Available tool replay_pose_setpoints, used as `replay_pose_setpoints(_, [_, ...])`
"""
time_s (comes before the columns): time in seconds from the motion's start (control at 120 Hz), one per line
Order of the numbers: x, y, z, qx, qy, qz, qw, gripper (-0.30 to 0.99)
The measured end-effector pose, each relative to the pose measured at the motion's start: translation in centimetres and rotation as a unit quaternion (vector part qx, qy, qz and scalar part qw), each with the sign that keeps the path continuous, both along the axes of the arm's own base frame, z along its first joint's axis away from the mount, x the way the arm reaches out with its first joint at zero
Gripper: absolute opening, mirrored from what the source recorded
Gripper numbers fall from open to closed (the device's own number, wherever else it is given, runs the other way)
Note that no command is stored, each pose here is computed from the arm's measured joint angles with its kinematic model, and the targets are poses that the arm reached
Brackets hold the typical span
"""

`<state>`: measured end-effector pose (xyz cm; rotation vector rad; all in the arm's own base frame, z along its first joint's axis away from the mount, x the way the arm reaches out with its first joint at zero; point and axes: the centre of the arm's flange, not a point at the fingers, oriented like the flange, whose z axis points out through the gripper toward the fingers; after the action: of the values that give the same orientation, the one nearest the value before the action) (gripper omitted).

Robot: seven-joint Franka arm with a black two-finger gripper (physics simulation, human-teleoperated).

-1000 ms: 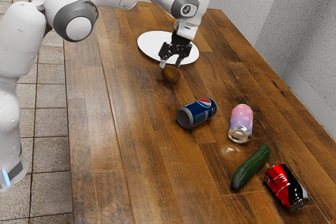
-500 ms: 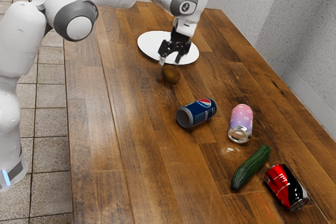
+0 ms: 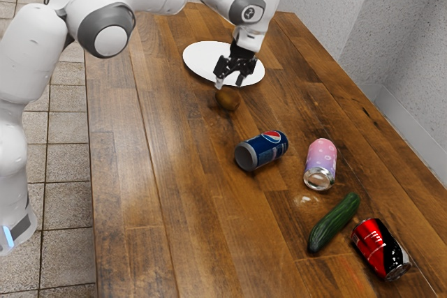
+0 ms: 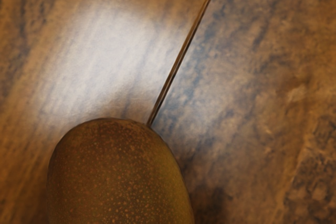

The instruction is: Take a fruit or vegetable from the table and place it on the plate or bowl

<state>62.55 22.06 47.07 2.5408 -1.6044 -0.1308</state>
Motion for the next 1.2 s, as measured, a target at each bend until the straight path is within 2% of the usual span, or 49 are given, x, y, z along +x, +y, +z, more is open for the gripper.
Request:
replay_pose_setpoints(0.283, [-0.1,0.0,0.3,0.001,-0.002,0.0,1.0,0.69])
replay_pose_setpoints(0.583, [0.3,-0.8,1.2,0.01,-0.026,-0.009,1.0,0.69])
replay_pose_setpoints(1.2, [-0.4,-0.2,-1.9,0.0,-0.01,0.0,1.0,0.69])
